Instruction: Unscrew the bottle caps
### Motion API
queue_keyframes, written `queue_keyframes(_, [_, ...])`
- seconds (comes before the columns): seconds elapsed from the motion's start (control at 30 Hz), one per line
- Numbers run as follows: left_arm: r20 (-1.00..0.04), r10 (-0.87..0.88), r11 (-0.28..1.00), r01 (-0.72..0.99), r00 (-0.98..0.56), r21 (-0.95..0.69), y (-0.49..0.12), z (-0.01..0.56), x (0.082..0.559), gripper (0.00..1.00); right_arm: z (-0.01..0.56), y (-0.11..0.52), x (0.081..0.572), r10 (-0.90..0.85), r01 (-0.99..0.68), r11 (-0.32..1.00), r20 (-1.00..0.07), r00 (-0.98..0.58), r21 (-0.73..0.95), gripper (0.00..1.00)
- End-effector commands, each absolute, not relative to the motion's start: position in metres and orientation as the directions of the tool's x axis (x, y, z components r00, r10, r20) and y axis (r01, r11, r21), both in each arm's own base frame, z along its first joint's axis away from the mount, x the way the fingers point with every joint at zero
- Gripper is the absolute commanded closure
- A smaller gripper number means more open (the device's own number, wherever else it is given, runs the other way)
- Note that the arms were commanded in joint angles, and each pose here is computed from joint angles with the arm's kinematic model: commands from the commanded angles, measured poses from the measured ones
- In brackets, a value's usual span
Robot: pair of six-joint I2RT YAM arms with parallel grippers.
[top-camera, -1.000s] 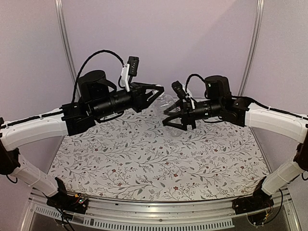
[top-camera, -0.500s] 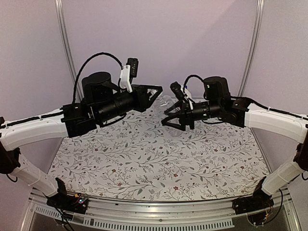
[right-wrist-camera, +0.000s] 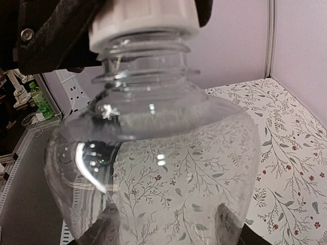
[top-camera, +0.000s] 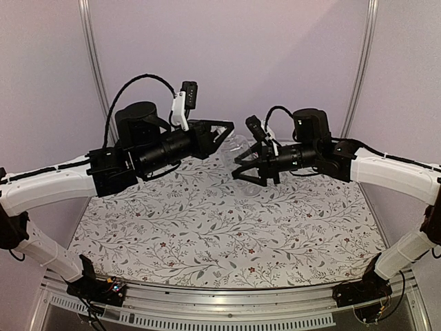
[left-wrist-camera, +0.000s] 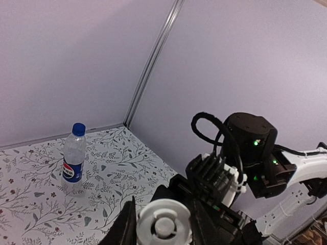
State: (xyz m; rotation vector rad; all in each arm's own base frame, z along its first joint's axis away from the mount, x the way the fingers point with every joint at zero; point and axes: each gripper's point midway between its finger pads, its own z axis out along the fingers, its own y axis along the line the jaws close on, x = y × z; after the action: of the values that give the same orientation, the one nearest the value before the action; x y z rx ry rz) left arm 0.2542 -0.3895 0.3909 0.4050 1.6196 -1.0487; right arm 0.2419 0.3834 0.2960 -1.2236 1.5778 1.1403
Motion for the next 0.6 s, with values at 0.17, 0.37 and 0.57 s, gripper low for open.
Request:
queue_keyframes(0.17, [-0.900, -0.252, 0.490, 0.755, -0.356, -0.436, -0.398, 0.400, 0.243, 0.86, 0.310, 0.382, 0.238, -0.199, -0.985, 0.085, -0.966, -0.165, 0.150, 0.41])
queue_keyframes(0.37, [-0.906, -0.243, 0.484, 0.766, -0.347, -0.423, -0.401, 0.400, 0.242, 0.68, 0.316, 0.381, 0.229, -0.187, -0.989, 0.036, -0.971, -0.150, 0.145, 0.41])
queue_keyframes(0.57, [-0.911, -0.223, 0.474, 0.778, -0.348, -0.413, -0.406, 0.397, 0.242, 0.52, 0.319, 0.381, 0.227, -0.183, -0.989, 0.026, -0.972, -0.146, 0.143, 0.41])
